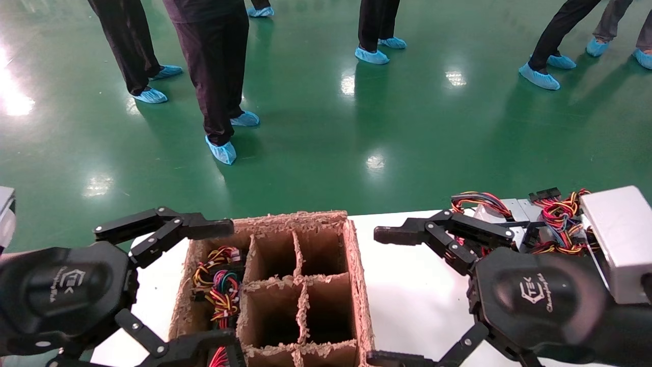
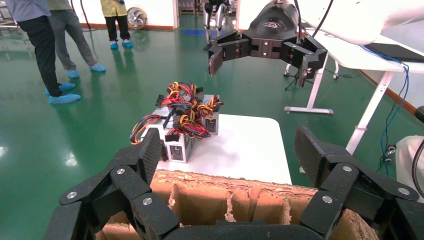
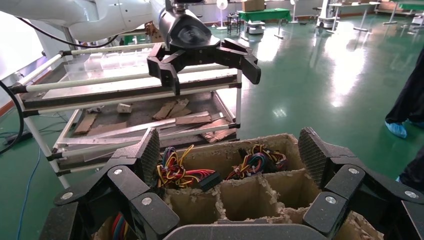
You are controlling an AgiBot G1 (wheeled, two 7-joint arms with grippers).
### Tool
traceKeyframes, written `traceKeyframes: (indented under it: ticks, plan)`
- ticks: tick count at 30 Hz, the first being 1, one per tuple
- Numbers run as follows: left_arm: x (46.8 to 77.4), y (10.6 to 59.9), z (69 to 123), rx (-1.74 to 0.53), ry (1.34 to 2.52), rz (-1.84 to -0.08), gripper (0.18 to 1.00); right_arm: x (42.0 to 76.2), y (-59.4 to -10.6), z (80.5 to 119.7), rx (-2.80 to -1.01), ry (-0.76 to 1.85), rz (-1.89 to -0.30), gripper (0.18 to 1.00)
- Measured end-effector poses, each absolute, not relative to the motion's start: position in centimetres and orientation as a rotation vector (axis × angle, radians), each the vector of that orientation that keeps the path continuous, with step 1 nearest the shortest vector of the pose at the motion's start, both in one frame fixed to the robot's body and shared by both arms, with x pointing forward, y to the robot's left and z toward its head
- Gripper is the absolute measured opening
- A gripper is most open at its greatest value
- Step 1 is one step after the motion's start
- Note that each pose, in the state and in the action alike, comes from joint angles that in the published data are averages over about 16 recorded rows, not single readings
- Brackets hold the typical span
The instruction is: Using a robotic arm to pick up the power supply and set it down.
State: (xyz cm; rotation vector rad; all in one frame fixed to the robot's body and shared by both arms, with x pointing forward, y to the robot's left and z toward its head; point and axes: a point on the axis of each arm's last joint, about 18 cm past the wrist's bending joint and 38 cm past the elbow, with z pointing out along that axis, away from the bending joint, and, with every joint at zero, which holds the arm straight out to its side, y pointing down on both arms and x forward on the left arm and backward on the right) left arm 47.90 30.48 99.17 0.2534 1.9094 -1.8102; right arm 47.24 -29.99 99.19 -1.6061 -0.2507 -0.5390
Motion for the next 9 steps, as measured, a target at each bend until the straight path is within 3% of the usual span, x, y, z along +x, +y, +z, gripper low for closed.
traceKeyframes:
  ticks: [9]
  plan:
    - [47.90, 30.48, 99.17, 0.253, 1.909, -1.810, 0.966, 47.36, -30.09, 99.21, -1.601, -0.242, -0.545, 1.000]
